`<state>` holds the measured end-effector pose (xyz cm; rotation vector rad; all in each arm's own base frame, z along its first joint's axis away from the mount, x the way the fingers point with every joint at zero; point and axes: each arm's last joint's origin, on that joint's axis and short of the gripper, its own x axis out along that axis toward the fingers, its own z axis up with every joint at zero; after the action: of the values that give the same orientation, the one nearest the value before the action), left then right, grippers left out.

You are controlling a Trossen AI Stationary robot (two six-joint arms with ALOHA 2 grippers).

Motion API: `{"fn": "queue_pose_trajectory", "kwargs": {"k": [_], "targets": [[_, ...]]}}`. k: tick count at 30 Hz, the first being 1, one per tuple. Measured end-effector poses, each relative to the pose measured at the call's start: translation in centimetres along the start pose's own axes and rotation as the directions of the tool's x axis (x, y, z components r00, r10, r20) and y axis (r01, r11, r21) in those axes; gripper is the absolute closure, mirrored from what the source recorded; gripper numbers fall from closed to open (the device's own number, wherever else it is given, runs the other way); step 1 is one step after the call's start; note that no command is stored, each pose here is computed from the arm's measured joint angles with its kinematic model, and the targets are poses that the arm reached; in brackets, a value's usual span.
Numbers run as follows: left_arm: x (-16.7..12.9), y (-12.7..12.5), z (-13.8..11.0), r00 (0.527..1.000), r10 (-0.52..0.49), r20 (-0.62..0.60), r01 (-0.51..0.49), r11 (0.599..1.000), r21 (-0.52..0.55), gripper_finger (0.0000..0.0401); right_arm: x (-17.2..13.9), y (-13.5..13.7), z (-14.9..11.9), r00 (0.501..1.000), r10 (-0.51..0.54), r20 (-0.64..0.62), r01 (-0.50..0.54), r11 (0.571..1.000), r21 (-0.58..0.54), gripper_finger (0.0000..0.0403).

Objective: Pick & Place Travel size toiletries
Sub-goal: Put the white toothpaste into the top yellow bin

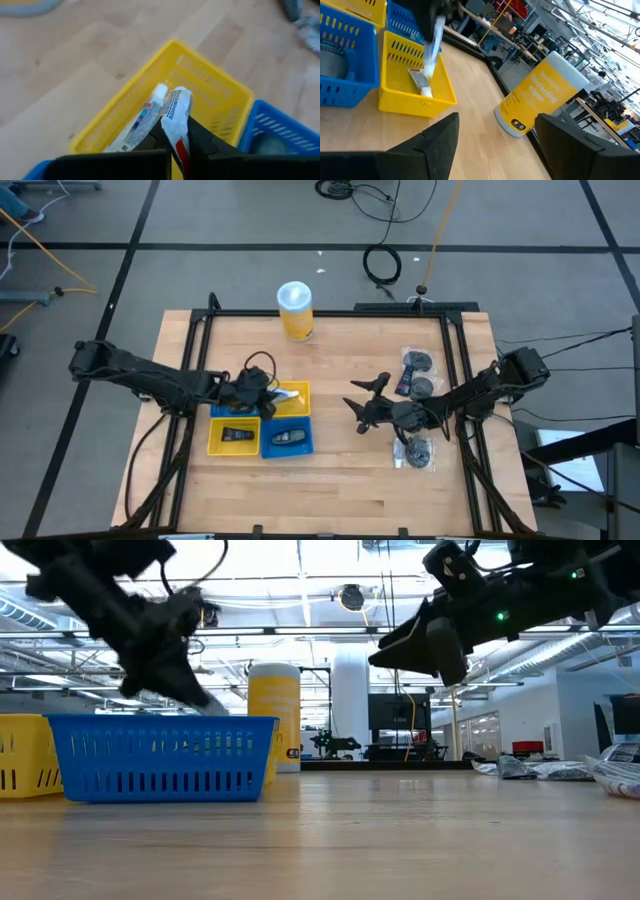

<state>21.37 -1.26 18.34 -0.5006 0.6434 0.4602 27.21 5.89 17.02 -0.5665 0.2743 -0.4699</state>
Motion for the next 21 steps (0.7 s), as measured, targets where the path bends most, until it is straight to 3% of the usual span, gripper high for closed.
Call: {"fn": "queue_pose_trajectory", "kwargs": {"k": [4,14,21], "targets": [[1.0,-0.2,-0.4,0.999,-0.039,0.026,0.04,0.999,-0.023,0.0356,0.0,0.0,0.0,1.0,0.004,-0.002,-0.004,1.0,-0.003,0.0151],[3.2,0.1,-1.3,0.995,-0.054,-0.08,0.053,0.998,-0.017,0.0299,0.0,0.0,0.0,1.0,-0.001,0.001,0.001,1.0,-0.002,0.0151],[2.6,0.9,0.0,0.982,-0.146,-0.123,0.146,0.989,-0.003,0.022,0.0,0.0,0.0,1.0,0.001,-0.004,-0.001,1.0,-0.005,0.0152]]}}
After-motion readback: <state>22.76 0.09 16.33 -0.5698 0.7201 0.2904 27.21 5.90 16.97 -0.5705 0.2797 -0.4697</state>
